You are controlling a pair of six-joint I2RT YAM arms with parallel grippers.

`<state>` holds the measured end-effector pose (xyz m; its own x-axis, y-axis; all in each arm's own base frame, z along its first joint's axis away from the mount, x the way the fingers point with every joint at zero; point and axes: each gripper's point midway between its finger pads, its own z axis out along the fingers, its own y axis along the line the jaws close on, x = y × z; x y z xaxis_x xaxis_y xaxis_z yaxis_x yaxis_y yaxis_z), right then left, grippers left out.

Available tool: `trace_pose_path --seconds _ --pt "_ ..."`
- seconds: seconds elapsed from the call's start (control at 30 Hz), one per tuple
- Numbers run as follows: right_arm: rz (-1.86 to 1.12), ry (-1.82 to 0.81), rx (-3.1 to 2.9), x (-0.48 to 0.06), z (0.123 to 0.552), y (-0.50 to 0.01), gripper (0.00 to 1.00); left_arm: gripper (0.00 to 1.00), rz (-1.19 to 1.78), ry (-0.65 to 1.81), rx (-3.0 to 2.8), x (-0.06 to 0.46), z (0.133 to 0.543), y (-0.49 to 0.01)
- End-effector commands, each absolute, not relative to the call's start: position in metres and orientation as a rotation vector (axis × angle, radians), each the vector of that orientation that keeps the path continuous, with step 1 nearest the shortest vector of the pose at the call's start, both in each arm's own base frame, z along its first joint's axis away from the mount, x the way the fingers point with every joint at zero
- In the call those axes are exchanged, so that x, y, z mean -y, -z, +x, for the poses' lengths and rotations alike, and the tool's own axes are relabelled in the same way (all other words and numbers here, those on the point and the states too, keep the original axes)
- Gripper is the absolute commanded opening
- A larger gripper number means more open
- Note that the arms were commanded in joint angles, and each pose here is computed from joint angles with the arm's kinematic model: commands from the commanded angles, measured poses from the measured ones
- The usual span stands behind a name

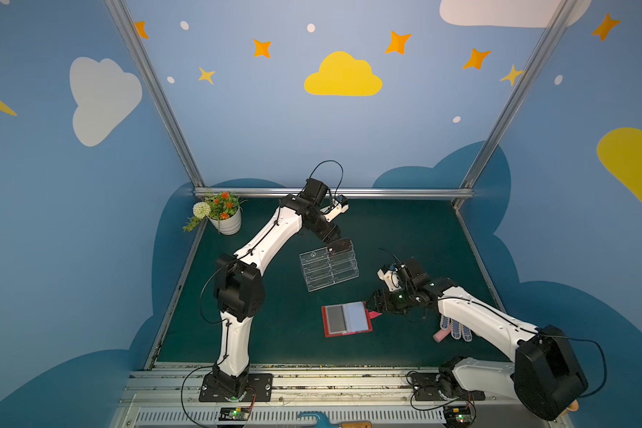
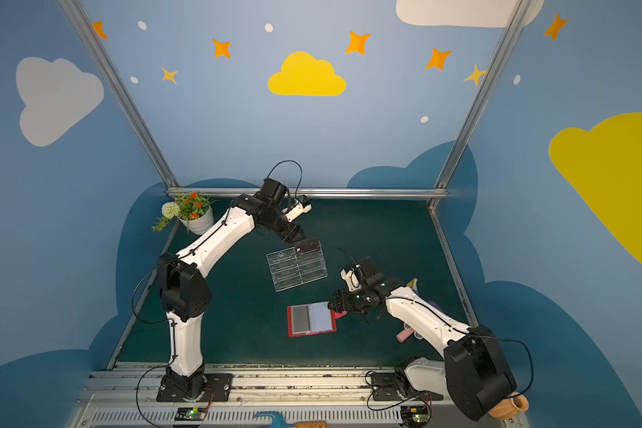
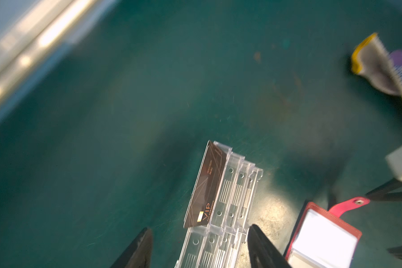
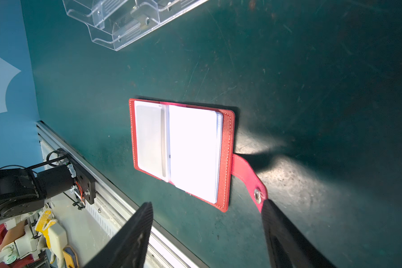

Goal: Take the credit cards out of the card holder
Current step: Place the credit card in the storage box.

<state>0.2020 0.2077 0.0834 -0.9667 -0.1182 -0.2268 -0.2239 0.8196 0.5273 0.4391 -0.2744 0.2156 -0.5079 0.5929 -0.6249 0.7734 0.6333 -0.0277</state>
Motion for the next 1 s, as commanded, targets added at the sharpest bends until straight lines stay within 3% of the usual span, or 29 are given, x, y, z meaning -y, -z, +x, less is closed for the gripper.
trace_pose_path --seconds 0.0,0.27,0.37,0.43,0.7,0.97 --pt "-0.269 -0.841 -2.794 -0.207 0.206 -0.091 0.73 0.71 0.921 0.415 -2.205 0.273 0.442 -0.259" --pt "-0.231 -0.794 -2.717 -0.194 0.205 -0.110 0.82 0.92 0.468 0.615 -1.959 0.253 0.428 -0.352" --pt "-0.217 -0.769 -2.694 -0.187 0.202 -0.117 0.85 1.00 0.276 0.688 -1.888 0.232 0.406 -0.369" --pt "-0.199 -0.755 -2.676 -0.182 0.201 -0.122 0.87 1.00 0.197 0.742 -1.854 0.220 0.385 -0.372" --pt "-0.189 -0.738 -2.601 -0.167 0.188 -0.140 0.94 1.00 -0.019 0.809 -1.914 0.177 0.316 -0.340" --pt "-0.179 -0.781 -2.573 -0.162 0.174 -0.149 0.95 1.00 -0.202 0.919 -2.101 0.161 0.264 -0.262"
